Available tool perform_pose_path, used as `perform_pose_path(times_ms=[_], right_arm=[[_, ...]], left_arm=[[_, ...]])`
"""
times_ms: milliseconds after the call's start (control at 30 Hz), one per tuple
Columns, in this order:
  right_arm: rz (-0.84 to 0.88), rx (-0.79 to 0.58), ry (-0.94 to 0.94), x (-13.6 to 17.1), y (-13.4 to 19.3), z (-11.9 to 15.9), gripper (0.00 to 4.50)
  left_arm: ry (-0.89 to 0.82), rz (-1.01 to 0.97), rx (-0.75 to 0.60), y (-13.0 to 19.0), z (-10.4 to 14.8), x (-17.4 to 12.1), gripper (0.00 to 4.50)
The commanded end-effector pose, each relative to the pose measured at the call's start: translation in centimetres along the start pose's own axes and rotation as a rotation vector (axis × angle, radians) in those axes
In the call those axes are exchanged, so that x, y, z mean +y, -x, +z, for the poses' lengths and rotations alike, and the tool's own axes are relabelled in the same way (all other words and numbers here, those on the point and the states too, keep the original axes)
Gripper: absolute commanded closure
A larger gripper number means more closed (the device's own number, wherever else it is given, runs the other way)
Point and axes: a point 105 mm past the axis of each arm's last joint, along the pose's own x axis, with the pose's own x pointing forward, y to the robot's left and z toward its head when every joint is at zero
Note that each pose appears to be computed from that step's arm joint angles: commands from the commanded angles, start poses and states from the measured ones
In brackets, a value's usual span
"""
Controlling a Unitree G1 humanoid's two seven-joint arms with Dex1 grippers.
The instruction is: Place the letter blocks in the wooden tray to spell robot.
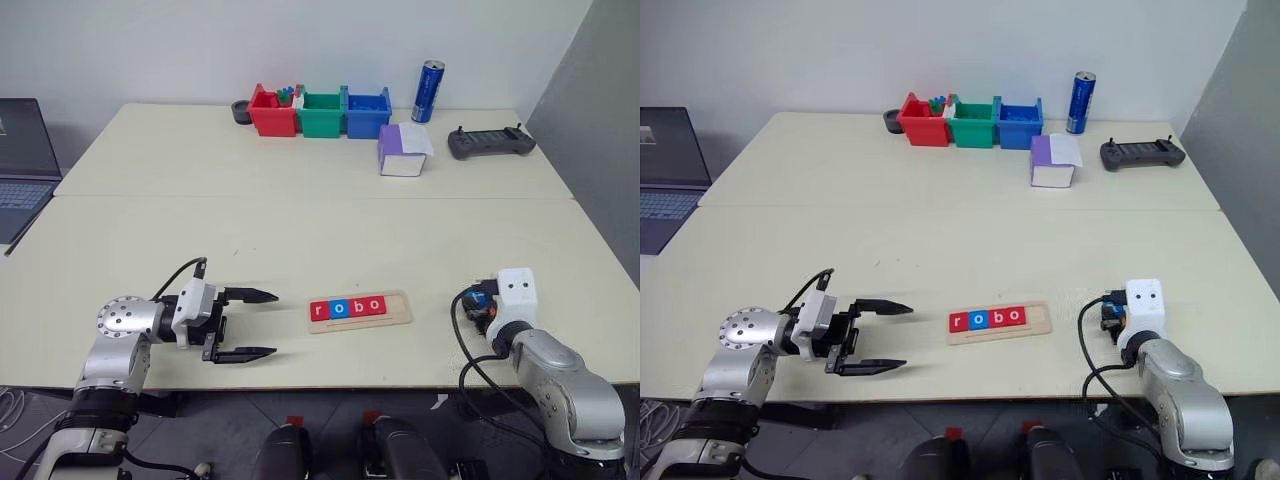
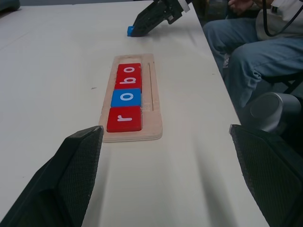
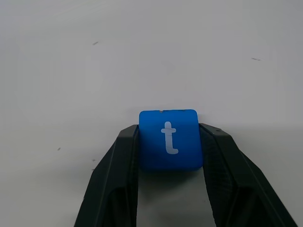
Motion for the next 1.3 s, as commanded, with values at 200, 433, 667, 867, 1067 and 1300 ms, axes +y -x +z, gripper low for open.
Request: perform_pose_path(times_ms=[200,433,667,867,1067,1300], right_arm=[[0.07,0.054,0.056,1.0,-0.7,-0.1,0.69],[0.303,0.008,0.242,-1.4,-0.2,3.3,0.03],[0.768,-0.022,0.564,-2.7,1.4,4.8,0.03],[0.935,-0.02,0.726,-4.1,0.7,5.1,0.03],[1.016,0.098,0.852,-5.2,0.3,3.1,0.03],[1.056,0.127,0.896,-5.1,-0.5,2.8,0.03]], left_arm=[[-0.032,0.009,-0.016,0.1,0.8,0.1,0.0],[-0.03,0.029,-0.005,0.4,0.7,-0.3,0.0],[-0.032,0.041,0.004,0.6,0.7,-0.2,0.0],[-0.042,0.046,0.011,0.9,1.0,-0.1,0.0],[-0.035,0.066,0.018,1.2,0.9,-1.1,0.0],[-0.026,0.093,0.028,1.5,0.7,-1.7,0.0]])
